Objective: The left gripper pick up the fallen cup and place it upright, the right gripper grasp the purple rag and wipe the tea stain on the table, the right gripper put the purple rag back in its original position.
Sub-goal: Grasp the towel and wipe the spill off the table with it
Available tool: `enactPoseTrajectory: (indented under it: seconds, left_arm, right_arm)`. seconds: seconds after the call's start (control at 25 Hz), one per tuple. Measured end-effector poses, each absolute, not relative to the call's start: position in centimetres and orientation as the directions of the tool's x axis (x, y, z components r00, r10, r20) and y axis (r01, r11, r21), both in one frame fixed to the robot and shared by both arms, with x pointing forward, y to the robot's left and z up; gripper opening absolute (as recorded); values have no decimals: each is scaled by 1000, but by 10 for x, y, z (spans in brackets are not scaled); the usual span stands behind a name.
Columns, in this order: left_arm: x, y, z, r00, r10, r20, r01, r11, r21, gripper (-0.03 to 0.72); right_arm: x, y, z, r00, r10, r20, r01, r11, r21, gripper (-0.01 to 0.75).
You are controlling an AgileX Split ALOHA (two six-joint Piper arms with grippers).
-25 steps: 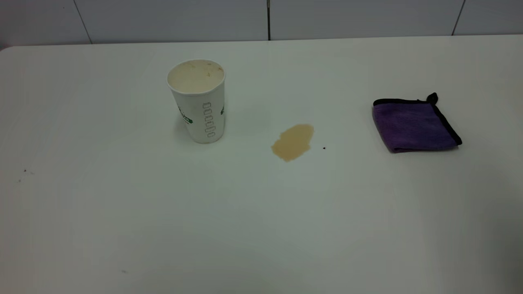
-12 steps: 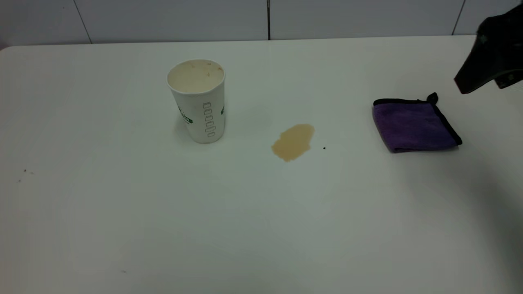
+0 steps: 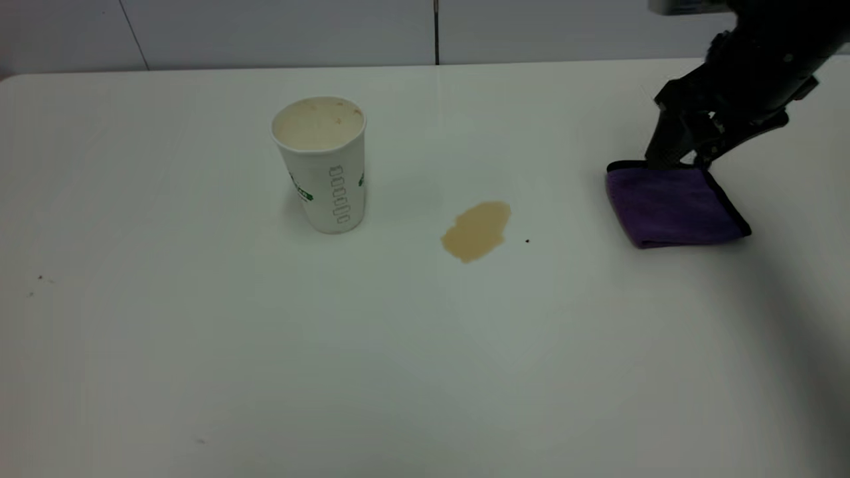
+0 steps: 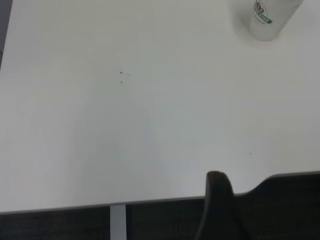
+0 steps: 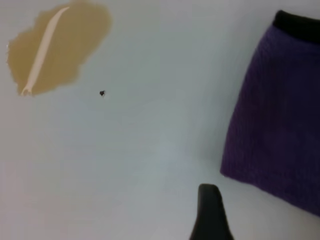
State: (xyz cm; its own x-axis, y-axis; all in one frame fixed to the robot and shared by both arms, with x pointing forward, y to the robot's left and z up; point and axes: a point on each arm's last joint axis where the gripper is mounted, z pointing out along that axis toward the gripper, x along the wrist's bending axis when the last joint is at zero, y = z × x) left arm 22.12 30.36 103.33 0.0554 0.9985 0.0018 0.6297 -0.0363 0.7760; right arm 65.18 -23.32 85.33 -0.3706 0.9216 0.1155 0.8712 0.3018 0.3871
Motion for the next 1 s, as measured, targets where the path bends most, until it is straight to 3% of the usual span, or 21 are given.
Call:
enactPoseTrajectory:
  seconds: [0.52, 0.8, 1.0]
  left_arm:
    - [221, 304, 1033, 55, 998, 2, 630, -36, 776, 530]
    - [221, 304, 1033, 55, 998, 2, 630, -36, 776, 530]
    - [221, 304, 1033, 55, 998, 2, 630, -36, 776, 530]
  right_arm:
    - [708, -240, 802, -299, 954, -8, 918, 289, 273, 591]
    - [716, -239, 777, -304, 953, 0, 930, 297, 215, 589]
    - [716, -239, 772, -304, 953, 5, 934, 297, 197, 502]
